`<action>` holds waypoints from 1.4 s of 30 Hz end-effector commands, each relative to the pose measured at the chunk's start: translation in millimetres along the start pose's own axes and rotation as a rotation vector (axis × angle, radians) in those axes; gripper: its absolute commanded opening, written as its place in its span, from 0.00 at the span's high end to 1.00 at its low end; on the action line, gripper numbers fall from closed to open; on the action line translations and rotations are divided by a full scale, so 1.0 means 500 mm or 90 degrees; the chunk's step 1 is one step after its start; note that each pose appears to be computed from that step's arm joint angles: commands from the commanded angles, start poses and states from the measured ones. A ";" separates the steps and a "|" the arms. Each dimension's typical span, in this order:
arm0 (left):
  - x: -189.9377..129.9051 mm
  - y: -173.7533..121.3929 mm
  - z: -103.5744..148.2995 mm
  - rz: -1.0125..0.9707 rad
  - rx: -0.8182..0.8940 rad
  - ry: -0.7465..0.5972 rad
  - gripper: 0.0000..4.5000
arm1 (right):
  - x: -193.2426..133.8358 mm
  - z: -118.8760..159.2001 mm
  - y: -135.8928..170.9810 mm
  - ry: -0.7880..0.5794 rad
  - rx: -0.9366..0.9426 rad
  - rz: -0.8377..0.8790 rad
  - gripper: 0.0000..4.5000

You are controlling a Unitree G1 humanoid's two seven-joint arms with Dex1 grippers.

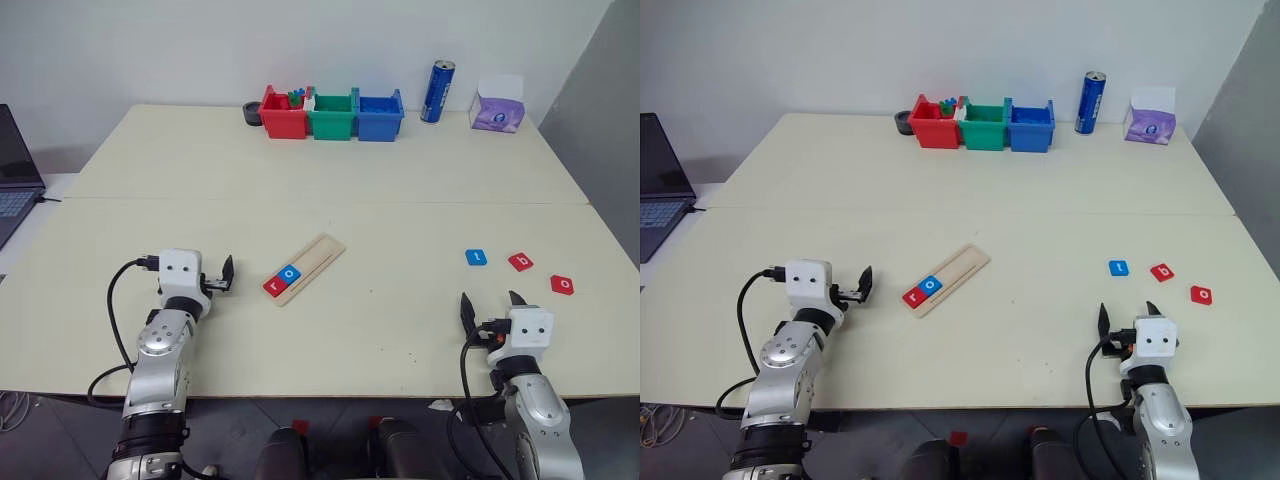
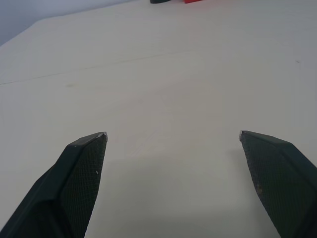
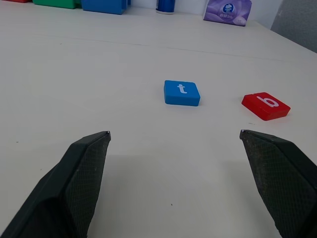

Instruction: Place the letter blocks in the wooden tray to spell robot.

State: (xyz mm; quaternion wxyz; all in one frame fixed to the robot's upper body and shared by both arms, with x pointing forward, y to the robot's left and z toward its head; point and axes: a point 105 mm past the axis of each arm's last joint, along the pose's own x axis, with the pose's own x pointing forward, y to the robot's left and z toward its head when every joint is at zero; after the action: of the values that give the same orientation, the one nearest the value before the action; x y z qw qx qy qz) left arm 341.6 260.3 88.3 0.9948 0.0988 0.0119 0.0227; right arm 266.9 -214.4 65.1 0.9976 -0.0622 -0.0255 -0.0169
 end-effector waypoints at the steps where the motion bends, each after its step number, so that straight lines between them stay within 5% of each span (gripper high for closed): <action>1: 0.001 -0.002 0.045 -0.001 0.017 -0.058 0.00 | 0.001 0.015 -0.011 -0.018 0.000 -0.011 0.01; 22: 0.009 0.014 0.028 0.022 0.017 -0.028 0.00 | 0.003 0.017 -0.007 -0.020 0.006 -0.012 0.01; 31: 0.001 -0.034 0.060 -0.123 -0.046 -0.075 0.00 | -0.006 0.019 -0.006 -0.021 0.010 -0.011 0.01; 35: -0.005 -0.064 0.073 -0.224 -0.054 -0.074 0.00 | -0.010 0.040 0.039 -0.032 0.018 0.101 0.01; 42: -0.035 -0.137 0.083 -0.421 -0.033 -0.038 0.00 | -0.063 0.134 0.187 -0.019 0.051 0.494 0.01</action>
State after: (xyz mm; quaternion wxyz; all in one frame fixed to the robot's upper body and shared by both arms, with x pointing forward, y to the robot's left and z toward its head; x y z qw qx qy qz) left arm 330.6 194.1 103.9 0.9601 0.0593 0.0271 -0.2721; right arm 244.6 -127.5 101.4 0.9493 -0.0415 -0.0026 0.3117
